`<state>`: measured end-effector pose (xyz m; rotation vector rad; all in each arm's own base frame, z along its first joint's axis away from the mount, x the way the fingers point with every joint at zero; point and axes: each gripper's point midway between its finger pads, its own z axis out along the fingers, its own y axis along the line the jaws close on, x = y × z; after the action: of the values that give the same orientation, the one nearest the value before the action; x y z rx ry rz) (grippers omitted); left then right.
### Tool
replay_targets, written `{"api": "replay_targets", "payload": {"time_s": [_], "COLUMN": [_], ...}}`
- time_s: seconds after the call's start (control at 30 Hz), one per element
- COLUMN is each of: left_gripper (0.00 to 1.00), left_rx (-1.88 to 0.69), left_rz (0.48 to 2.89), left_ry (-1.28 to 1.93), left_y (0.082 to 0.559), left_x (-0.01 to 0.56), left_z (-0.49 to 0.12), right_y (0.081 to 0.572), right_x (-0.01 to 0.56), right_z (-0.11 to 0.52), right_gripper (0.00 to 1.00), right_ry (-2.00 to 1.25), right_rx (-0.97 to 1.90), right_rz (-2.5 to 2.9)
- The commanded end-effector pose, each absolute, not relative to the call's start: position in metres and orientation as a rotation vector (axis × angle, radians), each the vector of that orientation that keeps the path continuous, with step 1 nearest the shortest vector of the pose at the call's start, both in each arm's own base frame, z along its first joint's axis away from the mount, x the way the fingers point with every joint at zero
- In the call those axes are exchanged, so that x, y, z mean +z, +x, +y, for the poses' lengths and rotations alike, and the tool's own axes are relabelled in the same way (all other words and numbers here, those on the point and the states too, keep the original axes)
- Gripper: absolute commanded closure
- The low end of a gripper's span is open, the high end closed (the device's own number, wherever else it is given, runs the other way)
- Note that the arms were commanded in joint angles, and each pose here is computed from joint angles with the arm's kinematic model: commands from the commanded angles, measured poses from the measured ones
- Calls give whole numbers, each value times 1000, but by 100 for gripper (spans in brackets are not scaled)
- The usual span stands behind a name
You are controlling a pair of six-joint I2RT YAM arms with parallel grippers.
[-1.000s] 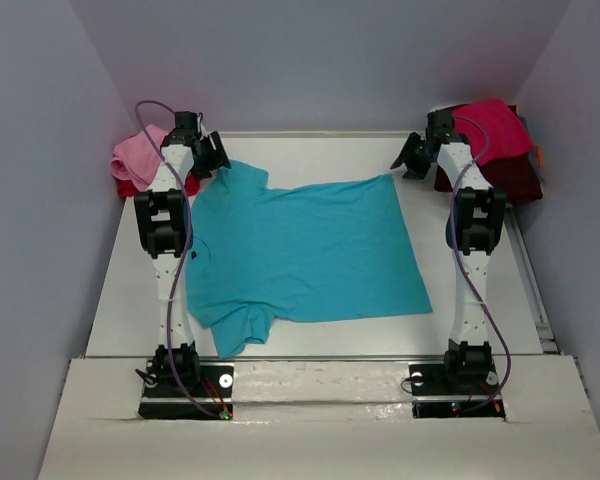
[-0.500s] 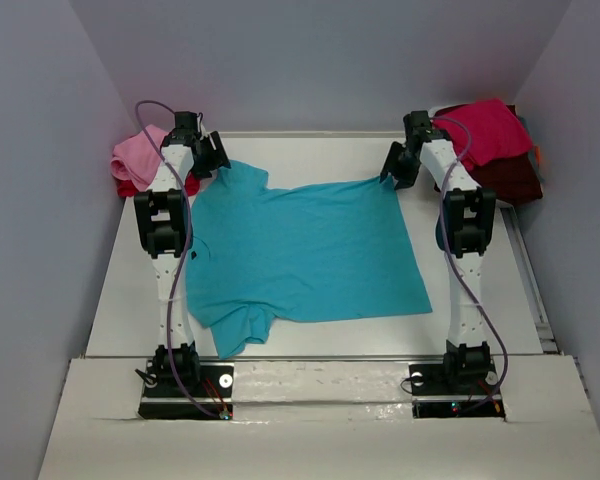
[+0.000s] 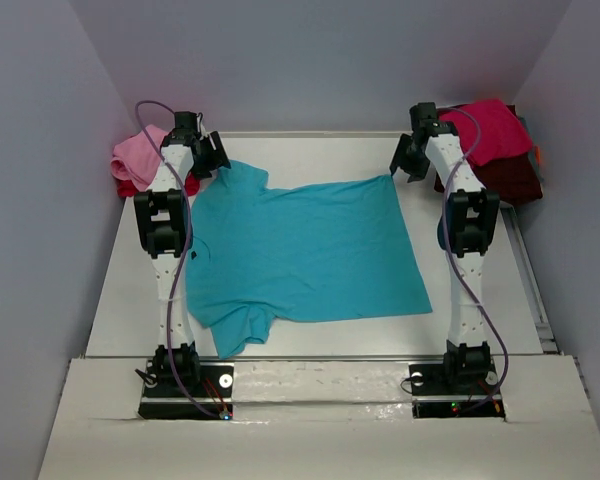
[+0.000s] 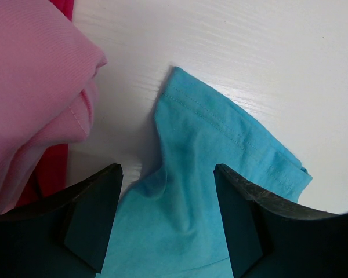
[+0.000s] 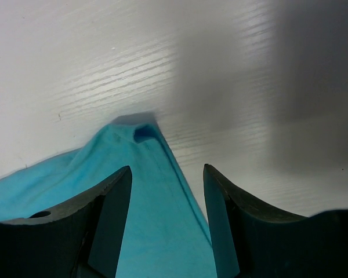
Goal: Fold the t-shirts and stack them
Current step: Grap the side of the flattened tshirt furthest away from the robot with both arms
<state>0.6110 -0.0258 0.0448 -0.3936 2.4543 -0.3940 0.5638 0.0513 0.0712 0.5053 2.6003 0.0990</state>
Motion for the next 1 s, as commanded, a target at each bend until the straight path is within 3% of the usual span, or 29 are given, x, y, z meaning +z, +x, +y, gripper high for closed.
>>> {"api": "replay_targets", "payload": {"time_s": [0.0,0.97], "left_gripper": [23,23], "left_rx": [-401,-408], "left_rz": [2418,2429], "left_ry": [-378,-383], "left_y": [607,606], "left_x": [81,73], "left_z": [-23,-24], "right_y": [571,588], "right_x": [67,40], "right_z": [53,78], "right_gripper": [42,42], "right_ry": [472,420], "right_rx": [106,177], "right_rz": [2598,2588]}}
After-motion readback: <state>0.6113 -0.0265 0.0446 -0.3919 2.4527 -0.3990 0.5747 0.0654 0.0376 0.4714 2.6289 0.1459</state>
